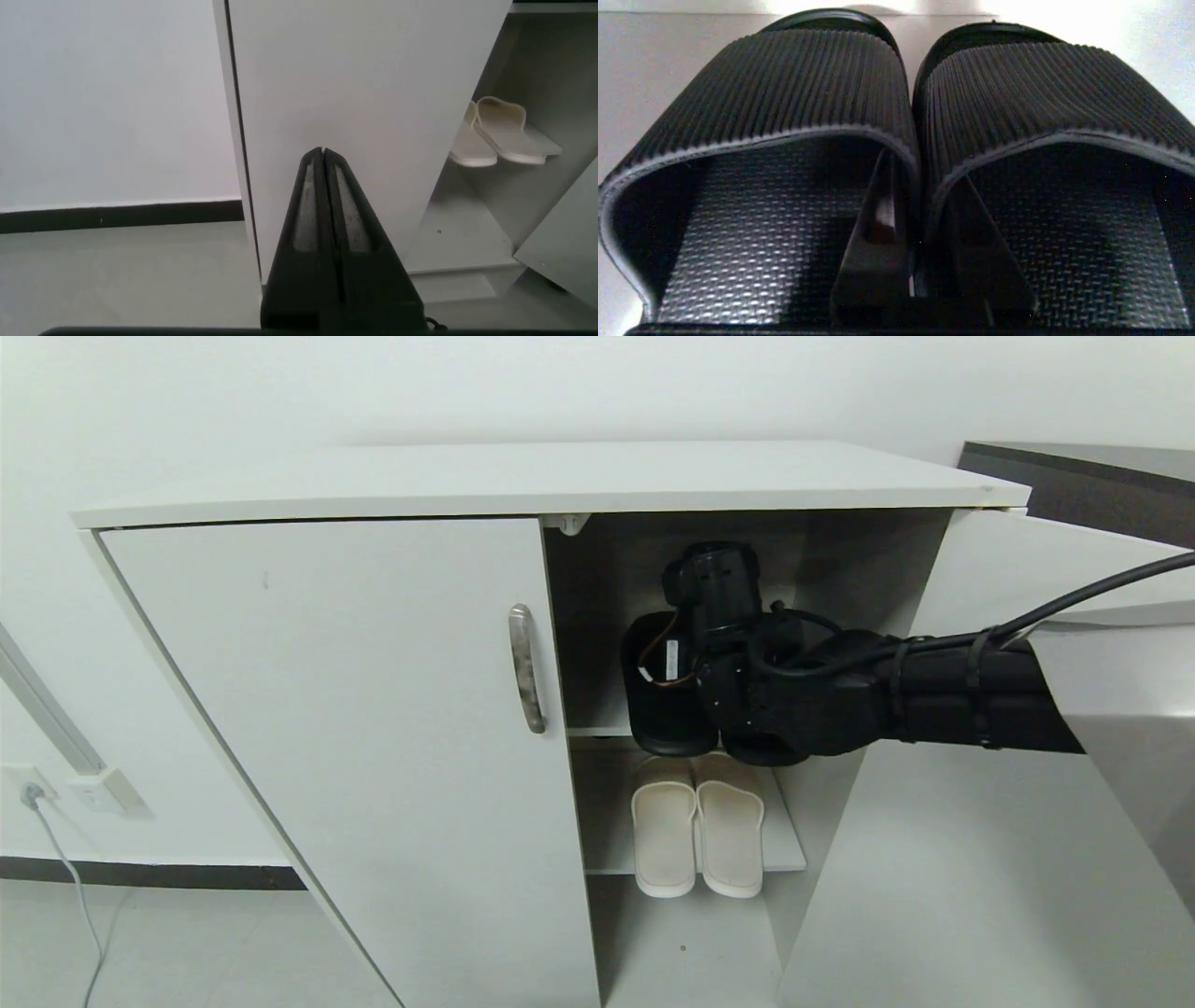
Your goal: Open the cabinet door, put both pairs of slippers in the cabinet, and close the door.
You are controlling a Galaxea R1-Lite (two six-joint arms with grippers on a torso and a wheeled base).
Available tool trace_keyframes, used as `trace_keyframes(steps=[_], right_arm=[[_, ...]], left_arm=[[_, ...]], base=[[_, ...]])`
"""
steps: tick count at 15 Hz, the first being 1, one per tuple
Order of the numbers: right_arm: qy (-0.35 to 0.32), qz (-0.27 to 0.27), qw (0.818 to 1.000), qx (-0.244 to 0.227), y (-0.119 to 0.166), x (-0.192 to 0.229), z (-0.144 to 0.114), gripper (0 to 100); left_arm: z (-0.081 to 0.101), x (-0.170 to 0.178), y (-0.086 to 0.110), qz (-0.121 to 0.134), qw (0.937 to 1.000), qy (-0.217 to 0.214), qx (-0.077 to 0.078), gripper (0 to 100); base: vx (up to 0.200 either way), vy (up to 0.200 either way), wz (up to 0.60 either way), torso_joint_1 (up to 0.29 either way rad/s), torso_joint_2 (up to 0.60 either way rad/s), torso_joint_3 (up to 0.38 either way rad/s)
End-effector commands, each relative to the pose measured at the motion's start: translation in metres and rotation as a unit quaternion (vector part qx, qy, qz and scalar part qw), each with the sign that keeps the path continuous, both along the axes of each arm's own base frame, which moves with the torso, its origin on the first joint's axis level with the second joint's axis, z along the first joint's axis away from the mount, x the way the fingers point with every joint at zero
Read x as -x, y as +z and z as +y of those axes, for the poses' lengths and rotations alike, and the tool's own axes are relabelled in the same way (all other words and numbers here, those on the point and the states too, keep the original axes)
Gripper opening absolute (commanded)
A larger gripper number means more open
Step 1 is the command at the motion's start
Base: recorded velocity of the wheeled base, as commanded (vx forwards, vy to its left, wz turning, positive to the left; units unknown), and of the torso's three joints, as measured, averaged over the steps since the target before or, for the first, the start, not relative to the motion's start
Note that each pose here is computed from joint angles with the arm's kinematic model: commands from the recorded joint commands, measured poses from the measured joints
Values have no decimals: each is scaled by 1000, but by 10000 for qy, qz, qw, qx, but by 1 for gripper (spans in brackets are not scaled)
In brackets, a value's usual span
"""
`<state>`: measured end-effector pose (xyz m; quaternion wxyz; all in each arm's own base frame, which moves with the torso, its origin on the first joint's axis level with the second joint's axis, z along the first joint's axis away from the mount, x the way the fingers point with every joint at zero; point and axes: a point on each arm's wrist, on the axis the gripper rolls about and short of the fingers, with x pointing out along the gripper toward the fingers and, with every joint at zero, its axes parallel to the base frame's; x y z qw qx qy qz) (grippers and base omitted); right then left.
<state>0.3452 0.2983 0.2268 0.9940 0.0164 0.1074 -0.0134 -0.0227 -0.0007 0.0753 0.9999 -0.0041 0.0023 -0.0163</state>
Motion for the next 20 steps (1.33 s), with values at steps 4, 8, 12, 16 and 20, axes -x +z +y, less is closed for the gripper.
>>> trace_keyframes(steps=[4,8,12,16,20], right_arm=[[-68,2,10000,-35,-1,-14,0,0],[109,72,9999,-77,-5,-16,1,0],[78,106,9999,-48,-9,-19,0,0],[78,118,9999,-38,-10,-20,0,100],[84,179,9998,14,-11,-14,-2,100]], left_arm=[[0,0,0,1,10000,2,6,0],[0,0,0,1,10000,2,6,0],[0,0,0,-7,10000,2,6,0],[0,0,0,-7,10000,2,6,0],[0,0,0,-7,10000,2,6,0]], base=[[0,0,0,0,0,0],[0,0,0,0,0,0],[0,0,0,0,0,0],[0,0,0,0,0,0],[0,0,0,0,0,0]])
